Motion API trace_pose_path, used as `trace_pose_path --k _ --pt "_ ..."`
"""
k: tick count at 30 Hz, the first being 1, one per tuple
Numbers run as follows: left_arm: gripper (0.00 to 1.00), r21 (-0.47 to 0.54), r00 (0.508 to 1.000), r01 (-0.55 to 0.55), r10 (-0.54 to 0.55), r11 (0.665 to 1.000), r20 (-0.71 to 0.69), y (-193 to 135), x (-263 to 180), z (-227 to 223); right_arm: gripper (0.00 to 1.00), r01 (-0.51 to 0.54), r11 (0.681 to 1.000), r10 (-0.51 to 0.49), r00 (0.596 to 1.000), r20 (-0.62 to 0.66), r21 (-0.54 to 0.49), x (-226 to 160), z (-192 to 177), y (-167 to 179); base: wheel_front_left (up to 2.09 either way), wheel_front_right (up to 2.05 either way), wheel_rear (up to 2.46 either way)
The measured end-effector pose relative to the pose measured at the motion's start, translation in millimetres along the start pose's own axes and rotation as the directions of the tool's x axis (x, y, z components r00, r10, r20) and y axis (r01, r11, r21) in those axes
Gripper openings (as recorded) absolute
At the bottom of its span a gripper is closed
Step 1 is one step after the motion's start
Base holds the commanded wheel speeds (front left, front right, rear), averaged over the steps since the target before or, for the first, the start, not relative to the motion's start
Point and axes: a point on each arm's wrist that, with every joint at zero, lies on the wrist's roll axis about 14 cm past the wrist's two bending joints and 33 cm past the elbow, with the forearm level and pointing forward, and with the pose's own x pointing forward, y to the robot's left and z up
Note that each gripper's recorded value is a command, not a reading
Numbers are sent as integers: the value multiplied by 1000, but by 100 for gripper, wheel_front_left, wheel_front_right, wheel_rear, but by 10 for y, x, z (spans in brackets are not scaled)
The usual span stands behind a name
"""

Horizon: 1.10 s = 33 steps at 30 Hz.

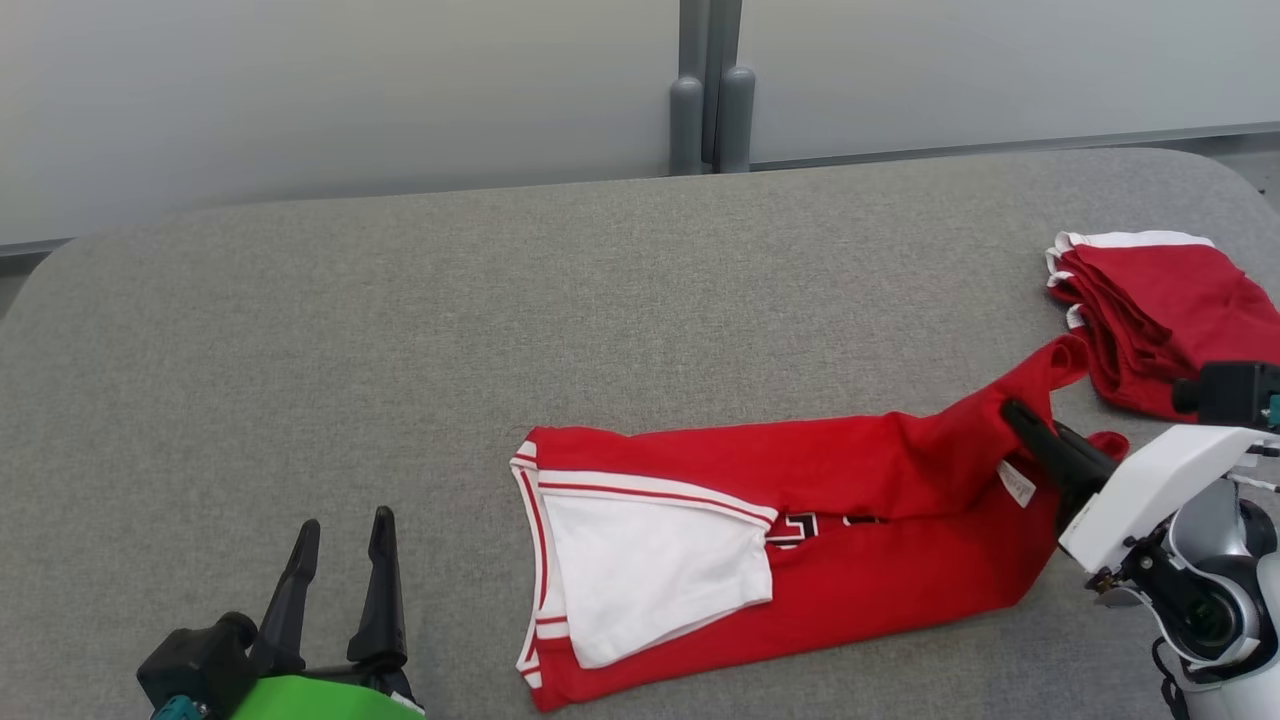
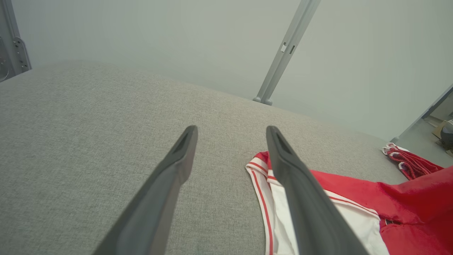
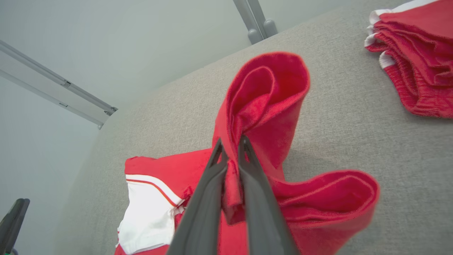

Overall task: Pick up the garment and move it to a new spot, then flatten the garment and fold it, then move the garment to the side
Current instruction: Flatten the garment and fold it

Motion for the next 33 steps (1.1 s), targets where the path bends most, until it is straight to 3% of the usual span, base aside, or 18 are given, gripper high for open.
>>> trace_pose_path --k 9,17,25,33 --pt "100 -3 1000 -13 13 1000 19 25 -62 53 0 -183 983 182 983 -24 -25 34 -90 711 0 0 0" --pt "100 -9 999 -31 31 999 39 66 -143 103 0 -318 948 316 944 -93 -13 72 -449 1327 0 0 0" --pt "100 -11 997 -43 44 999 60 96 -199 175 0 -399 916 389 907 -161 -39 234 -870 1734 0 0 0" --pt "100 -10 997 -46 46 999 66 84 -237 203 0 -432 902 424 886 -187 -5 436 -1144 1901 0 0 0"
